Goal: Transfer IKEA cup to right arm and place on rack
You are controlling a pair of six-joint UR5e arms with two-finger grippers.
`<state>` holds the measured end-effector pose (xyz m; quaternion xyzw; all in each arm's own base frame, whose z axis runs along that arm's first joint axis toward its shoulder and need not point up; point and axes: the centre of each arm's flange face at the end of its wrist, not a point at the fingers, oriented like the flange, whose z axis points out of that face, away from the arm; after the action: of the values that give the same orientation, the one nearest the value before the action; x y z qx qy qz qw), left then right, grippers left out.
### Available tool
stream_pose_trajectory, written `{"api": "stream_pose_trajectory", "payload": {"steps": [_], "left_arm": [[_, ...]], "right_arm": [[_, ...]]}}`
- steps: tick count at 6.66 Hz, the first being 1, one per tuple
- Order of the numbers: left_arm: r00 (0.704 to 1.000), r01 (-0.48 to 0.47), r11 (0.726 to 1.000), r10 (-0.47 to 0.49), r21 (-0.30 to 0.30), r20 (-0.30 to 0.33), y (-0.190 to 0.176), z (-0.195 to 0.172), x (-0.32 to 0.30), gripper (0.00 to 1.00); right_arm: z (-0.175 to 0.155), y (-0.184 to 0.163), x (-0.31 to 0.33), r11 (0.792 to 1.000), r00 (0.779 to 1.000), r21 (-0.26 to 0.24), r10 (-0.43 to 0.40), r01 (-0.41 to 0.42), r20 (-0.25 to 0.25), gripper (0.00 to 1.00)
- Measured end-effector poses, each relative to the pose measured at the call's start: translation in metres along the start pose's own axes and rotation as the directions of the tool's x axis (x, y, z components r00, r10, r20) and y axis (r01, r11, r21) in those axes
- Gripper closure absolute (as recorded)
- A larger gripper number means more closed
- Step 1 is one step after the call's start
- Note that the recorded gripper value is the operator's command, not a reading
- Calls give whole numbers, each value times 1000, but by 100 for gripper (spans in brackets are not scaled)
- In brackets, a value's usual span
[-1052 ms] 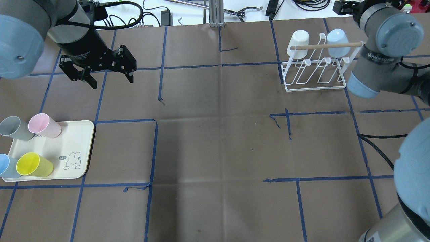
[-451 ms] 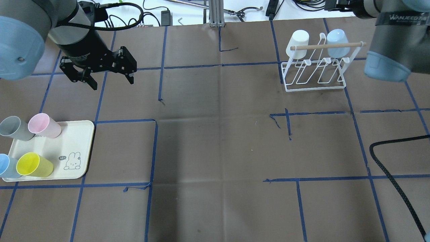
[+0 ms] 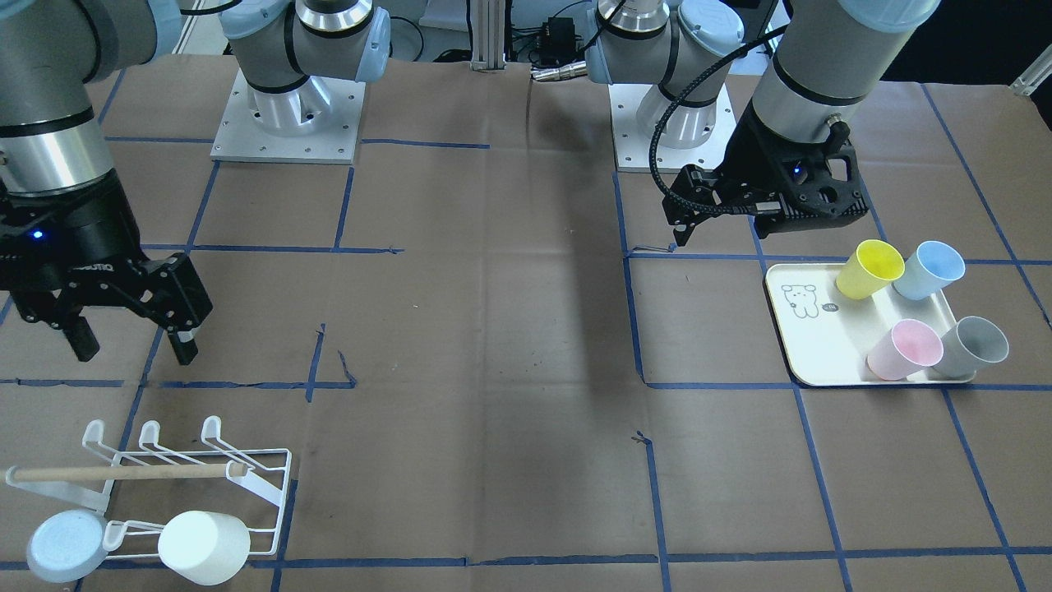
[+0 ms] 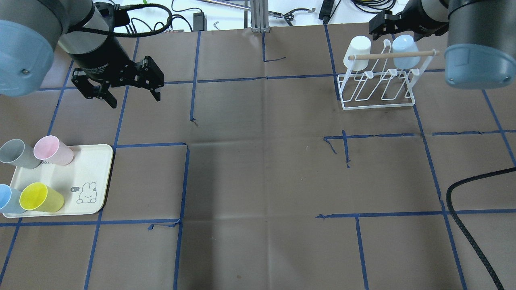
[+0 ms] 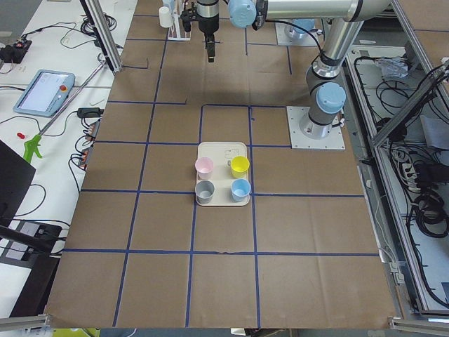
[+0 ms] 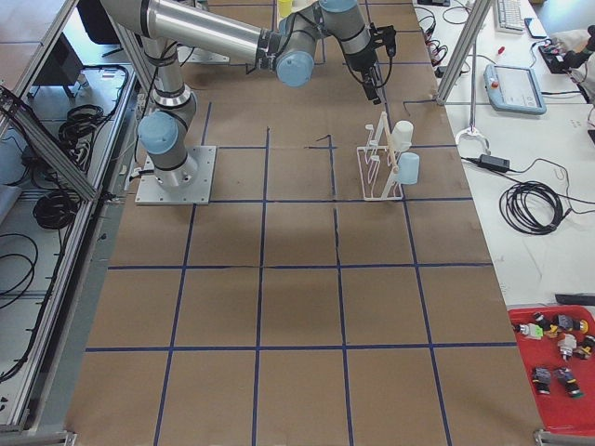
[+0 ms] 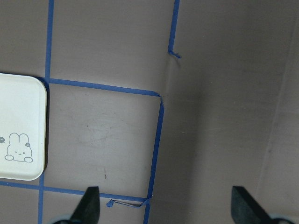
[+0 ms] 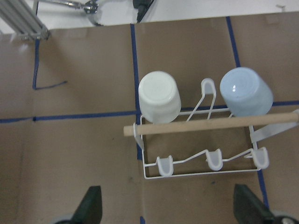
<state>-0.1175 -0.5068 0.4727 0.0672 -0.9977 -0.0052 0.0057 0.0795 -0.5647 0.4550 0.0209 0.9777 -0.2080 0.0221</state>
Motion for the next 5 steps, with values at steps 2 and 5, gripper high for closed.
{"api": "stream_pose_trajectory", "payload": {"steps": [2, 5], "left_arm": [[1000, 1, 1000, -1, 0, 0, 0, 0, 0, 1], [1000, 2, 1000, -2, 0, 0, 0, 0, 0, 1]], "right_arm": [[-15, 18, -40, 991, 998, -128, -47, 50, 28, 0], [-42, 53, -87, 957, 994, -272, -92, 104, 56, 0]]}}
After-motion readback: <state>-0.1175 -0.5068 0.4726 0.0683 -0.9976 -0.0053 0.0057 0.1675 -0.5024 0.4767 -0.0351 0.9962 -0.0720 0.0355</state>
